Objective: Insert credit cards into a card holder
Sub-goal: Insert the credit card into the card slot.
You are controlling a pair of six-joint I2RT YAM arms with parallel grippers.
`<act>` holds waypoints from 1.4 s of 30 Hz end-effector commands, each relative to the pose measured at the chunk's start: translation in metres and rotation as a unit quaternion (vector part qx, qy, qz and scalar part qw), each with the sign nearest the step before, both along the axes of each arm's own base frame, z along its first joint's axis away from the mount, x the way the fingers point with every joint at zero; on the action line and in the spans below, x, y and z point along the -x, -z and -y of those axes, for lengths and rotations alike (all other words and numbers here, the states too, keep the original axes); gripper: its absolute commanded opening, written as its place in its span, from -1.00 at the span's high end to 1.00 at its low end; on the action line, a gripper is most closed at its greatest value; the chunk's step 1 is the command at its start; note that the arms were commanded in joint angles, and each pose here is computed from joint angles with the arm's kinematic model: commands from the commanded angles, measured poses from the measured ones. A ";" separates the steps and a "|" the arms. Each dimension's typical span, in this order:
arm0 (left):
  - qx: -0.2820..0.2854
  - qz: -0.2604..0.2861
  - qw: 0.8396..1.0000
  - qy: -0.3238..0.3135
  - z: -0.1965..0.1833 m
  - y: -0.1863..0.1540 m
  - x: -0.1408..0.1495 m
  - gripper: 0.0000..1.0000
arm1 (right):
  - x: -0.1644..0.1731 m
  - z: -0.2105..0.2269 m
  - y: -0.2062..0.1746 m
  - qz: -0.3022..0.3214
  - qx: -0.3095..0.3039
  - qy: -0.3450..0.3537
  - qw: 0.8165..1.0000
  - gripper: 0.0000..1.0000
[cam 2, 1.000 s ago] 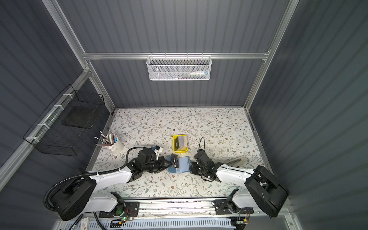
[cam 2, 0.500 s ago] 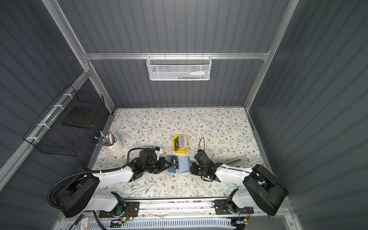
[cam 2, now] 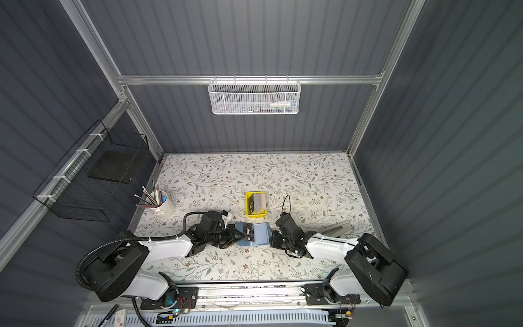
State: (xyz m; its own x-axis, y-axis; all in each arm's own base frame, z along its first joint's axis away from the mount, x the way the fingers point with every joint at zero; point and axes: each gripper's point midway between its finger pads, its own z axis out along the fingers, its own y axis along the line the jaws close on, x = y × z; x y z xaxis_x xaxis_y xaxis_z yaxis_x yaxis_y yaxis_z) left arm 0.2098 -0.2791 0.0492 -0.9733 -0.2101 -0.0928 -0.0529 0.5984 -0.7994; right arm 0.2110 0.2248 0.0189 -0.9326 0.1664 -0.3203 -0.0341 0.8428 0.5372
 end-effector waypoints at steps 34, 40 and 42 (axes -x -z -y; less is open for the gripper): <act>0.014 -0.035 0.999 0.019 0.011 0.006 0.014 1.00 | 0.002 0.004 0.009 -0.006 0.016 -0.002 1.000 0.65; 0.014 -0.037 0.999 0.026 0.016 0.009 0.012 1.00 | 0.002 0.003 0.009 -0.006 0.015 -0.004 1.000 0.65; 0.015 -0.037 0.999 0.027 0.018 0.010 0.011 1.00 | 0.002 0.003 0.008 -0.005 0.014 -0.003 1.000 0.65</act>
State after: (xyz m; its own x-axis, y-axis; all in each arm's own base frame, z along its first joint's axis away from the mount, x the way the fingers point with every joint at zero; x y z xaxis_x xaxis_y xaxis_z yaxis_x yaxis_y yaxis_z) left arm 0.2016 -0.2900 0.0395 -0.9823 -0.1841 -0.0334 -0.0815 0.5815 -0.8095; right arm 0.2123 0.2260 0.0186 -0.9313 0.1612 -0.3266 -0.0426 0.8424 0.5371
